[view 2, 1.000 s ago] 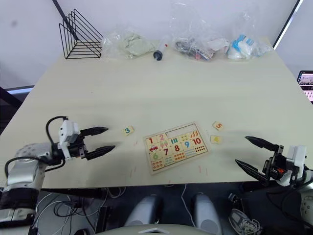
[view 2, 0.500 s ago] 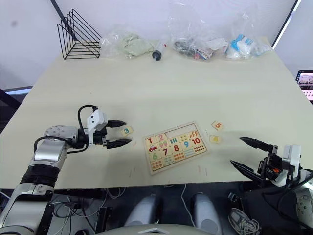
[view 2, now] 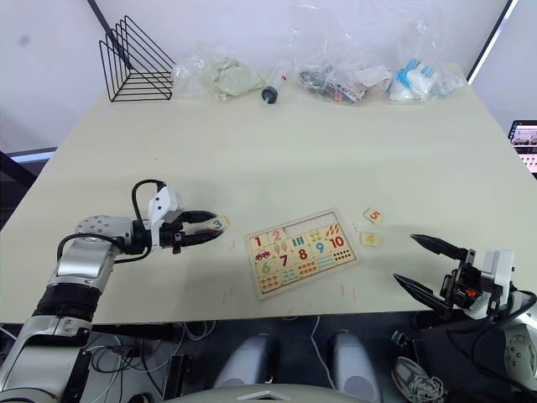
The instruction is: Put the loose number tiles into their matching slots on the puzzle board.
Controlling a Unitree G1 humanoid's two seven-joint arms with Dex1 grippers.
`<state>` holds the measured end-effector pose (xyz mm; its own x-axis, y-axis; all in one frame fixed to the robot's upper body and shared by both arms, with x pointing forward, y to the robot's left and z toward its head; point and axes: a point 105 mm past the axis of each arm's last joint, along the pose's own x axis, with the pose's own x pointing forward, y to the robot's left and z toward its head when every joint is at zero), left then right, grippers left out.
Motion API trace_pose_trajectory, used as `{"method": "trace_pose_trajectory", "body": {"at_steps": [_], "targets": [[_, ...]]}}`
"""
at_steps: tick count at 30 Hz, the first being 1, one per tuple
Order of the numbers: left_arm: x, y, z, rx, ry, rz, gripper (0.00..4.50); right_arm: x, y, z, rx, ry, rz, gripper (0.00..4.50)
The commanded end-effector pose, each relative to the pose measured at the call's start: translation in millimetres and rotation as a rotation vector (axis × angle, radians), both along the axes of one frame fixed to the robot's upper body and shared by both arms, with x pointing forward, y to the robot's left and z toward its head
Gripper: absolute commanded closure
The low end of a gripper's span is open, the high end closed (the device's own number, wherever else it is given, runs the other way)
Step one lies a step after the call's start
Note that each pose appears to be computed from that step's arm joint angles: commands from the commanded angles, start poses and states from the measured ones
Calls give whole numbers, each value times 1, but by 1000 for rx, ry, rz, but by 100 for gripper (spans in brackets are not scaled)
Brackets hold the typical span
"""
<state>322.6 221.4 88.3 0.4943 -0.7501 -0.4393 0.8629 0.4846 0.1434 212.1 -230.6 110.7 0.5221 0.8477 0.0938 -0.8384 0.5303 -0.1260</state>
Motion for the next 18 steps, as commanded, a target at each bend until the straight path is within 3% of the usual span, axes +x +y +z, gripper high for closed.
{"method": "trace_pose_trajectory", "body": {"at_steps": [1, 9, 12, 18], "targets": [[-2, 4, 3, 2, -18, 3, 358, 1, -3, 6, -17, -34, -2, 0], [-10, 2, 14, 7, -51, -67, 358, 3, -3, 7, -23, -39, -2, 0], [-8, 0, 36, 82, -106, -93, 358, 2, -4, 8, -23, -43, -5, 0], [-14, -21, 67, 101, -98, -151, 358, 1, -1, 7, -12, -46, -8, 0]]}}
